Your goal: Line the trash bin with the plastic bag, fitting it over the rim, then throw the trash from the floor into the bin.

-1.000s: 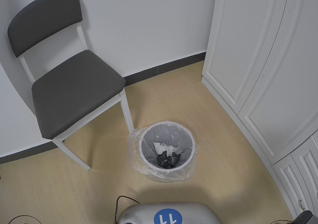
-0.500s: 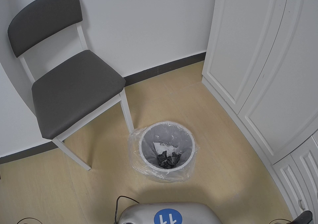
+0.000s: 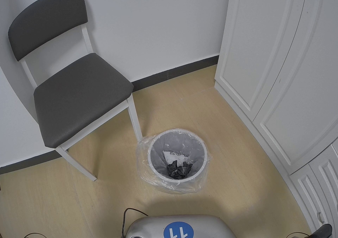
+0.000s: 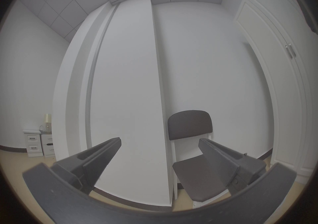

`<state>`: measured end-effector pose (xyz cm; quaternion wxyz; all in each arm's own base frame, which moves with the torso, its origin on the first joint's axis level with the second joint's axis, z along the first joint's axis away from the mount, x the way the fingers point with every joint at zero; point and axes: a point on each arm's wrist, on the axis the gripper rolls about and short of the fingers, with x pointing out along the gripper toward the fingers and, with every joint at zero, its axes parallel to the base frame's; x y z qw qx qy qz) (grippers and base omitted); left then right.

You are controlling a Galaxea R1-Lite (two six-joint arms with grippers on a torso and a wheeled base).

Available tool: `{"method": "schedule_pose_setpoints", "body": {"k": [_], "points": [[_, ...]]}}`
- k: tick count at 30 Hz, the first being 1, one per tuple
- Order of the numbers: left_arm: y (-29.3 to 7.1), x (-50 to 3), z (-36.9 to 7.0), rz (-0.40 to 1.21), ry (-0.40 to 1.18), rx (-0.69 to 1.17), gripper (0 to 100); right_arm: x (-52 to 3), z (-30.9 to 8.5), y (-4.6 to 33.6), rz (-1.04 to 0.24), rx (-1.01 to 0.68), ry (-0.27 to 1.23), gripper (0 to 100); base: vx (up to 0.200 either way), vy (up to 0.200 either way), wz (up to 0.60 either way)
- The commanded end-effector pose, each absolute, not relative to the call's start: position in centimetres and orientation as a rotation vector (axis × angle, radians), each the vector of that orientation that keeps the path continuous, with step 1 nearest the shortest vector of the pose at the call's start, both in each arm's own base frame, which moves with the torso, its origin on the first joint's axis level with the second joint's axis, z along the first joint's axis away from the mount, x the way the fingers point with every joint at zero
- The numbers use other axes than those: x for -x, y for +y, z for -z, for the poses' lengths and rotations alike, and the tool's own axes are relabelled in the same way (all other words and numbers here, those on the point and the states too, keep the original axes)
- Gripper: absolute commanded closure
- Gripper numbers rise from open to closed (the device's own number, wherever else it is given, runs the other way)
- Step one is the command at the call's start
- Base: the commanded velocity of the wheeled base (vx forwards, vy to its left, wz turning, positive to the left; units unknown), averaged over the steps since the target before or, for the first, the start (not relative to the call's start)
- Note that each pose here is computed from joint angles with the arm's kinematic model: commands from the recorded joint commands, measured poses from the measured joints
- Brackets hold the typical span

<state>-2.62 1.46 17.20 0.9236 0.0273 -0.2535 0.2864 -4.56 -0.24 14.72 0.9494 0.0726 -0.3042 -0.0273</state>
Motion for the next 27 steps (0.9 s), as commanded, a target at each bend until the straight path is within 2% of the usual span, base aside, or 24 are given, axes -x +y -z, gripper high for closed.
{"method": "schedule_pose_setpoints", "body": {"k": [1,10,17,22,27], "points": [[1.4,3.8,-14.4,-0.610,-0.538,-0.011,0,4.2,-13.5,-0.2,0.058,-0.146,-0.595,0,0.000,0.000,0.00],[1.3,3.8,-12.3,-0.585,-0.444,0.012,0,3.8,-12.9,-0.2,0.061,-0.146,-0.551,0,0.000,0.000,0.00],[0.7,2.7,-10.0,-0.308,-0.243,0.029,0,3.7,-12.8,-0.3,0.072,-0.149,-0.541,0,0.000,0.000,0.00],[0.6,2.4,-8.4,-0.270,-0.085,0.018,0,3.7,-12.7,-0.3,0.100,-0.159,-0.538,0,0.000,0.000,0.00],[0.6,2.4,-8.2,-0.260,-0.073,0.042,0,3.5,-12.3,-0.3,0.121,-0.150,-0.486,0,0.000,0.000,0.00]]}}
